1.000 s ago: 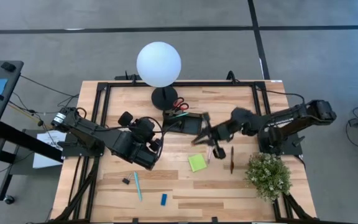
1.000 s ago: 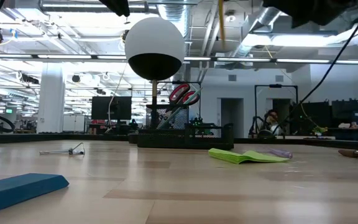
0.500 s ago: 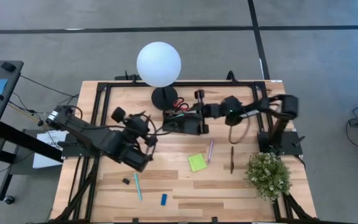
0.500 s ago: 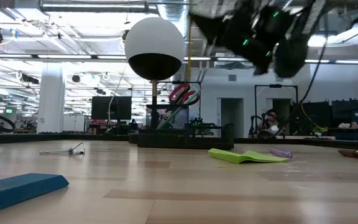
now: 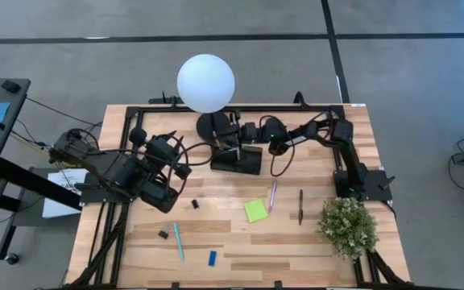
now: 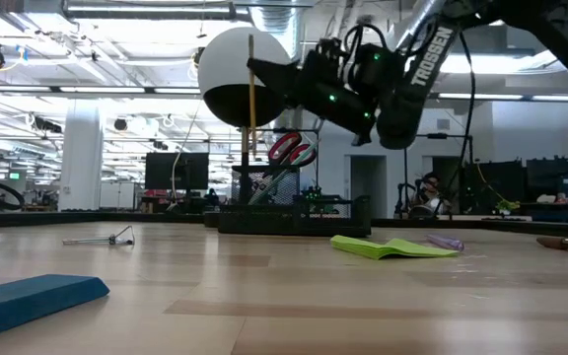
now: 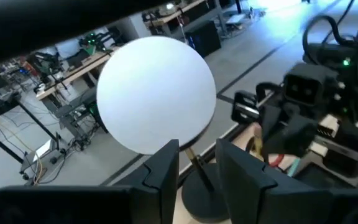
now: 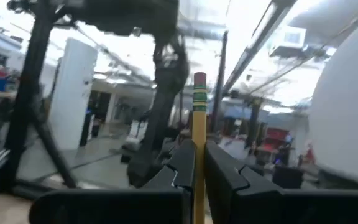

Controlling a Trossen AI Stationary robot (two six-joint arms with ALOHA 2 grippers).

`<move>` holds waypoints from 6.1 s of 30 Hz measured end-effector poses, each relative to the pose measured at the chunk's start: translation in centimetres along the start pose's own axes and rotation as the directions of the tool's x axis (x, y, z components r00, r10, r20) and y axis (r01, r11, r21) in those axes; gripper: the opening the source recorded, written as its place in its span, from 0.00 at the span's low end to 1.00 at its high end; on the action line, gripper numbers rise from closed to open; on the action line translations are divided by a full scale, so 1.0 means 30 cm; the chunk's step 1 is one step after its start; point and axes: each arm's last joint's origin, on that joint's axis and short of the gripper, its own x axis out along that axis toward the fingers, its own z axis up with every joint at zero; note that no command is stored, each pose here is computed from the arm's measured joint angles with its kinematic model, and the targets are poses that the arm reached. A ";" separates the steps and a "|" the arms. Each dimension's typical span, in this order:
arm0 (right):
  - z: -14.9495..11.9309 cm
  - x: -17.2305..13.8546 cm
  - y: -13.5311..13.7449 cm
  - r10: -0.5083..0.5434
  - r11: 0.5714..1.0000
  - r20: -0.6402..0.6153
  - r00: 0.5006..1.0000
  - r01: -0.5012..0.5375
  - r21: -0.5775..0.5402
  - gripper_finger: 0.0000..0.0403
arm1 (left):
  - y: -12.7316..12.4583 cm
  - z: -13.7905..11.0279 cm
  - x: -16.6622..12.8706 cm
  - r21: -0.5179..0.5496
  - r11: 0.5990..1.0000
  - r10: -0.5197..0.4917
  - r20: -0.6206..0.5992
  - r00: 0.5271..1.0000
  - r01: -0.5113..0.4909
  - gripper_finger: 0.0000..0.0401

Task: Pick and place office supplies into organizer
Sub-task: Put the yellow pencil into the desk organizer, then put the black pen into the desk organizer

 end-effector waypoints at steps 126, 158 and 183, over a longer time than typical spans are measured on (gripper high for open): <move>0.354 -0.596 0.506 0.125 0.832 -0.949 0.289 0.491 0.259 0.27 | -0.197 -0.385 -0.035 -0.377 0.920 -0.216 -0.266 0.939 0.105 0.25; 0.329 -0.580 0.534 0.333 0.453 -0.916 -0.225 0.890 -0.054 0.27 | -0.197 -0.386 -0.034 -0.375 0.921 -0.216 -0.268 0.939 0.105 0.25; 0.248 -0.562 0.575 0.373 0.220 -0.880 -0.294 0.949 -0.224 0.27 | -0.197 -0.385 -0.034 -0.263 0.954 -0.213 -0.262 0.941 0.143 0.25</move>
